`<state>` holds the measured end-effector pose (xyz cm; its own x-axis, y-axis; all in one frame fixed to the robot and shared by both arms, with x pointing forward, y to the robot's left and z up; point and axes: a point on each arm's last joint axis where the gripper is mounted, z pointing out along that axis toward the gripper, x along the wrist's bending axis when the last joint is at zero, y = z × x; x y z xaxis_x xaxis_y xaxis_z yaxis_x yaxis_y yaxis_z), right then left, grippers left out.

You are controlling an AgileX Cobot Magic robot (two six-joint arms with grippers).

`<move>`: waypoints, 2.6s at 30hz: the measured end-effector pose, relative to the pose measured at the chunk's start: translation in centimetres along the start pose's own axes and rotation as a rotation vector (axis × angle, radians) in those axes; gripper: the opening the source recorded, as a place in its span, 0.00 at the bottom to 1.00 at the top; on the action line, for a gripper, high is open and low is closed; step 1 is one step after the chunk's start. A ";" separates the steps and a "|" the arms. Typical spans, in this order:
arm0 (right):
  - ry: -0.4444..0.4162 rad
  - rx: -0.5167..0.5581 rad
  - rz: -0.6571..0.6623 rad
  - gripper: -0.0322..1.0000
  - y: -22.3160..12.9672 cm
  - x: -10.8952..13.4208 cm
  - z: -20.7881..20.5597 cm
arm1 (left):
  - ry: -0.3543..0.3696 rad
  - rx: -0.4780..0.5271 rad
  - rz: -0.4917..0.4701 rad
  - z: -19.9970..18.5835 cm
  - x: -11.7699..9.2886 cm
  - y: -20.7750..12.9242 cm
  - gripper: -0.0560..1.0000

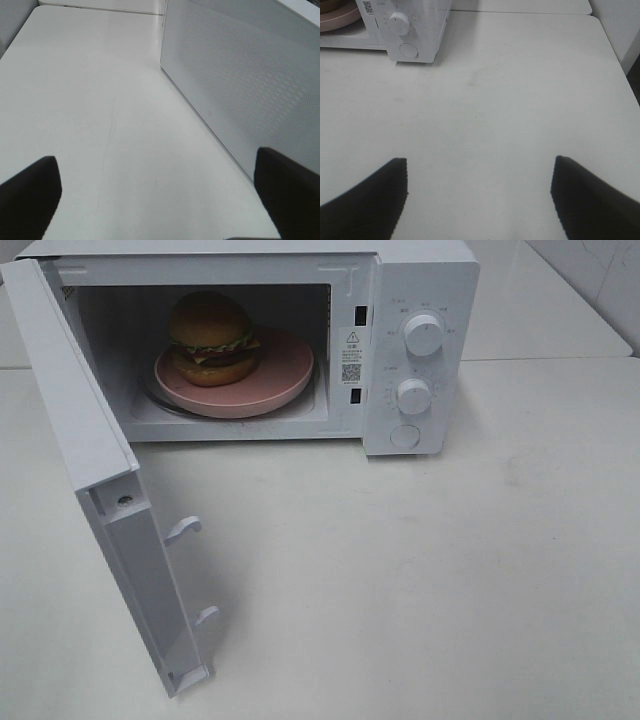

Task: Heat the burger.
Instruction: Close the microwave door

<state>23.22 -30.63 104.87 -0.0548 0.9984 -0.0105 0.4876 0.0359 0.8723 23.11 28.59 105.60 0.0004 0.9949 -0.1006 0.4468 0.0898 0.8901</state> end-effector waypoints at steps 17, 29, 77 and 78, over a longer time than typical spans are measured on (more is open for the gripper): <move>0.000 0.000 0.000 0.77 0.0 0.0 0.0 | 0.014 -0.067 -0.020 1.2 0.3 2.9 0.91; 0.000 0.000 0.000 0.77 0.0 0.0 0.0 | 0.043 -0.091 -0.046 5.2 1.1 4.3 0.09; 0.000 0.000 0.000 0.77 0.0 0.0 0.0 | -0.181 -0.242 0.169 21.4 1.7 1.6 0.05; 0.000 0.000 0.000 0.77 0.0 0.0 0.0 | -0.202 -0.243 0.162 21.8 1.5 1.7 0.05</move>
<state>23.22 -30.63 104.87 -0.0548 0.9984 -0.0105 0.4876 0.0359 0.8723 43.40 29.23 97.23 0.2416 0.9703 -0.0134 0.2009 -0.0365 0.9789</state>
